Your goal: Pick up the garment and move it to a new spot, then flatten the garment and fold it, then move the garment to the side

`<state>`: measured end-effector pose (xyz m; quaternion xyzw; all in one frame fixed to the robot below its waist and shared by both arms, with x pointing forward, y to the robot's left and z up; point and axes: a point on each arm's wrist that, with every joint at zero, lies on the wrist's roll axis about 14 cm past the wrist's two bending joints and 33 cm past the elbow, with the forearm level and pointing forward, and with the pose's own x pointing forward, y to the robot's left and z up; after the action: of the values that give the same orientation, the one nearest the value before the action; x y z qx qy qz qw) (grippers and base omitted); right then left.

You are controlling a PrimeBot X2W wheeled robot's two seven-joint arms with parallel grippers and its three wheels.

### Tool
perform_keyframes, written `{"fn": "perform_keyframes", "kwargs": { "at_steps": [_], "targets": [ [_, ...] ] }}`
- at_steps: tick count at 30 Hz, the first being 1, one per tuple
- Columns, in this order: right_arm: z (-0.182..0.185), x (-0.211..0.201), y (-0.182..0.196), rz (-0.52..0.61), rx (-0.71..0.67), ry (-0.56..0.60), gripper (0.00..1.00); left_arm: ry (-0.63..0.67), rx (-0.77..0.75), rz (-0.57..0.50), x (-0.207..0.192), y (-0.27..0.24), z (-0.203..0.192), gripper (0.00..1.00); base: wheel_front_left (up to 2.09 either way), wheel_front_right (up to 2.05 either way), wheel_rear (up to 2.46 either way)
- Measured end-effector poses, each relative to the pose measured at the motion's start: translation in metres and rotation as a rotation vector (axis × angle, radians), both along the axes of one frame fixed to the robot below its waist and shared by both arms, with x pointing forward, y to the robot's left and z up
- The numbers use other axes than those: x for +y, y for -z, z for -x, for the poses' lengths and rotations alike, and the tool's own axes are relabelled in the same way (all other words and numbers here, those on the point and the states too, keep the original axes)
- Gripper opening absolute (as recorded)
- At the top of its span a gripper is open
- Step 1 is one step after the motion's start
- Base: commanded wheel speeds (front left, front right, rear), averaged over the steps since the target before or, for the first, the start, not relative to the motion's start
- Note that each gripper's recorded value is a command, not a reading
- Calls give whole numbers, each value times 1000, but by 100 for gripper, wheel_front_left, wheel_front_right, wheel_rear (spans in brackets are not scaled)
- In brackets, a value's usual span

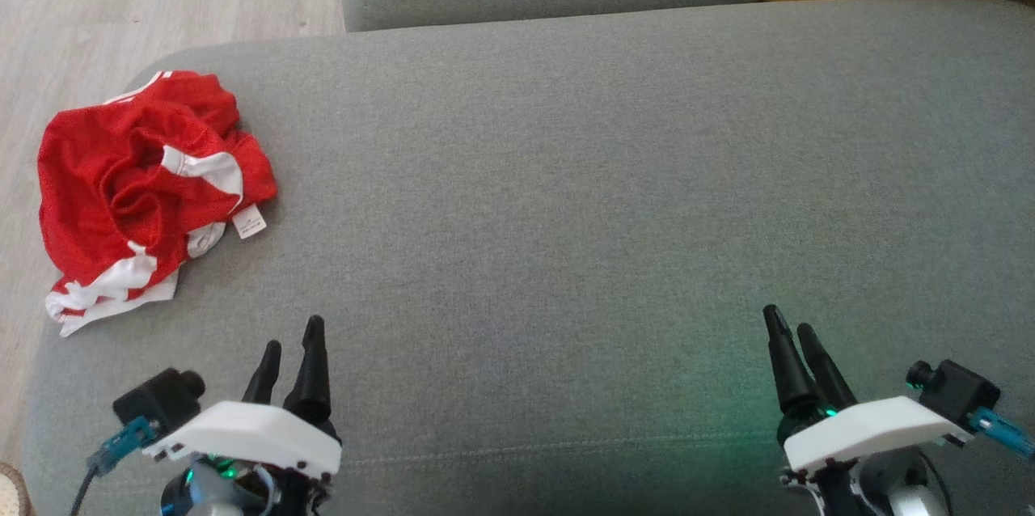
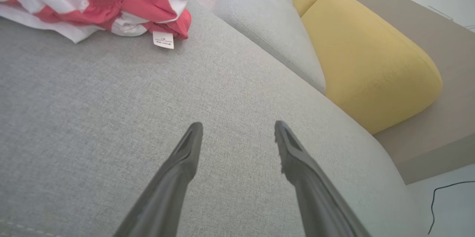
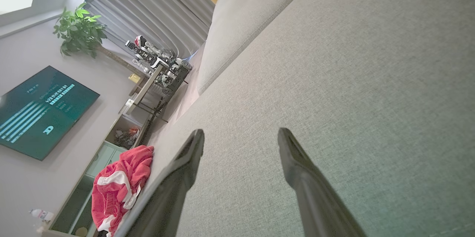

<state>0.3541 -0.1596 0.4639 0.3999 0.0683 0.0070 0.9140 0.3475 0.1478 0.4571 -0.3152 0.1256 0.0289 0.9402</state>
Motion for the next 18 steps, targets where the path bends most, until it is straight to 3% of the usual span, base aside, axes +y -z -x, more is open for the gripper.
{"fn": "perform_keyframes", "kwargs": {
  "at_steps": [18],
  "targets": [
    [-2,17,-20,210,-99,-68,100,25,-116,-277,-8,-30,-1,100,0,0,0]
  ]
}}
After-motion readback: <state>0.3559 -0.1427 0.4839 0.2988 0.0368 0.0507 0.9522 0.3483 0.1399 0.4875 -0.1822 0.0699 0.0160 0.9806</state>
